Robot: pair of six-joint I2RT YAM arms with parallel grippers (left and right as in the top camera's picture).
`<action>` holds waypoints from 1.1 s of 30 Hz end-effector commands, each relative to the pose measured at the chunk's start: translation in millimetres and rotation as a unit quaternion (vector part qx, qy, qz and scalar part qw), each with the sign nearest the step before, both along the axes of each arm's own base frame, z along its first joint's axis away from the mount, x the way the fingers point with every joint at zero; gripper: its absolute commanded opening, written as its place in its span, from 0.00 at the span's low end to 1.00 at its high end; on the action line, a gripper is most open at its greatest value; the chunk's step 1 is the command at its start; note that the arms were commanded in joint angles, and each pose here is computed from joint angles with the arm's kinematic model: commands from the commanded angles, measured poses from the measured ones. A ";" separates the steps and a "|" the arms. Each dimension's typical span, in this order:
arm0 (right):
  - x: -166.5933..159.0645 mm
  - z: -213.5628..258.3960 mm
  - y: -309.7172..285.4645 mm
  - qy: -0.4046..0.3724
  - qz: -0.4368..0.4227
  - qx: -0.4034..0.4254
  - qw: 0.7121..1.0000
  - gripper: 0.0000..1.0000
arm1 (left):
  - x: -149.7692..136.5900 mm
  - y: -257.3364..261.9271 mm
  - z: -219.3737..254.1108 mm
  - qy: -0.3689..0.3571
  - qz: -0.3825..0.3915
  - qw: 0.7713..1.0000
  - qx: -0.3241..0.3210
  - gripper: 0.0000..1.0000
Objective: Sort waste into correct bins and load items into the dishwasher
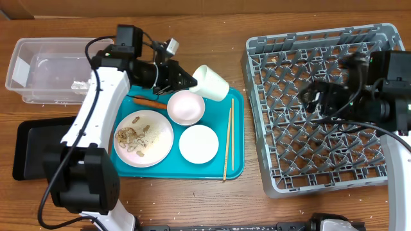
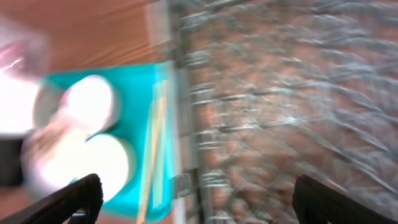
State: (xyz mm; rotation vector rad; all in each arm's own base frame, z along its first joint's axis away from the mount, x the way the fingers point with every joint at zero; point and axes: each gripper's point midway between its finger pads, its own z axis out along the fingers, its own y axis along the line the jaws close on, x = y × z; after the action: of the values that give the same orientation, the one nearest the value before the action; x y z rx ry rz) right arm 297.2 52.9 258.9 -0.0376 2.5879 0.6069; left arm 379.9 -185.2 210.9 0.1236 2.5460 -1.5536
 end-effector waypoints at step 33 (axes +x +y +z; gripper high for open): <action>-22.7 54.4 124.2 -0.160 0.367 0.281 0.872 1.00 | -55.5 -96.7 81.1 -0.011 -0.171 0.967 -0.188 0.04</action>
State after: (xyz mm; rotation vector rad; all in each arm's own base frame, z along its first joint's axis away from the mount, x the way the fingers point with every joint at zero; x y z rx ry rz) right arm 275.9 174.5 311.6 -0.8636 1.9523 1.4351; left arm 327.0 -279.4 282.7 0.5716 2.2276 -2.1055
